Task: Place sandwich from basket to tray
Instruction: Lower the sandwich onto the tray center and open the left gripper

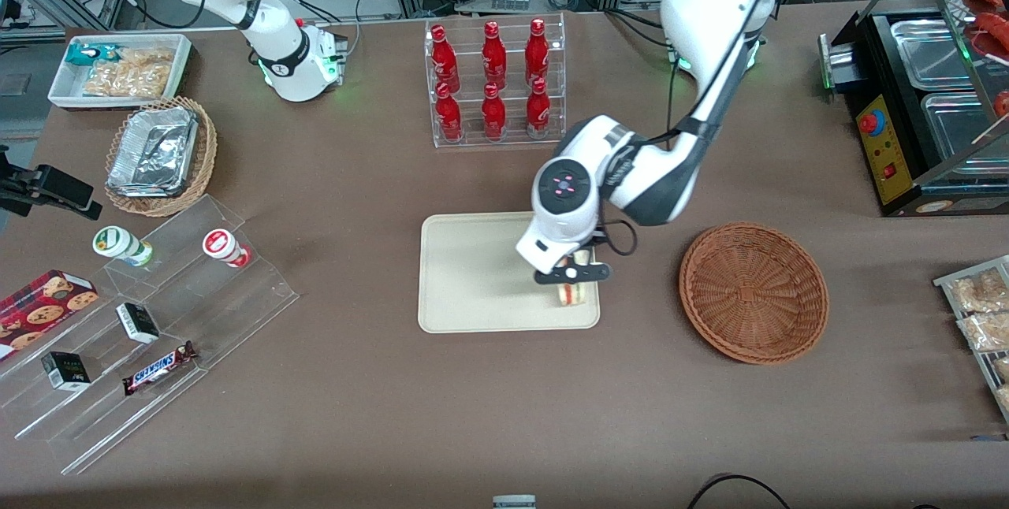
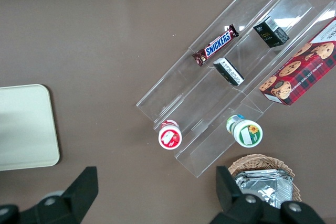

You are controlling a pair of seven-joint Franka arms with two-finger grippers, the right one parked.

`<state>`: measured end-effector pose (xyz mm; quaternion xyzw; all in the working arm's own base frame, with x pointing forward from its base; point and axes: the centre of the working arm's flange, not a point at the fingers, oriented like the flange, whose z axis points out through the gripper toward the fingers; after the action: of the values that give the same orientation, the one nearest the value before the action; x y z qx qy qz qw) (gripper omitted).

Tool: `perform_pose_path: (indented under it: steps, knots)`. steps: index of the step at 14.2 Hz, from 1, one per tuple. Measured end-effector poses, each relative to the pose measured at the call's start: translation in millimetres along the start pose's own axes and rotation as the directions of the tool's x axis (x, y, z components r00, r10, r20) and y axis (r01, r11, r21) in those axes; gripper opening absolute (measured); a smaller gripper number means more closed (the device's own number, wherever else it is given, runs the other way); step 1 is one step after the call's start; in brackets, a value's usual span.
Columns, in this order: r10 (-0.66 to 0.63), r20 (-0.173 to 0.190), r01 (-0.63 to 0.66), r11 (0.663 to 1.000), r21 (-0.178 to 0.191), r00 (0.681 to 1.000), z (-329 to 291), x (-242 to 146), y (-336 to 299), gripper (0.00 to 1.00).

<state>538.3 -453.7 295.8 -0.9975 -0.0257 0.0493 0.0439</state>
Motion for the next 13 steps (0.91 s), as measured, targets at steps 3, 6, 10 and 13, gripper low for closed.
perform_pose_path:
  steps: [3, 6, 10, 13]
  knots:
    - [-0.017, -0.043, 0.014, 0.997, -0.078, 0.999, 14, -10, 38, 0.15]
    - [-0.014, -0.045, 0.01, 0.995, -0.097, 0.999, 27, -12, 48, 0.15]
    - [-0.002, -0.02, 0.0, 0.995, -0.099, 1.0, 41, -22, 58, 0.15]
    - [-0.013, 0.023, 0.016, 0.99, -0.138, 1.0, 41, -31, 67, 0.15]
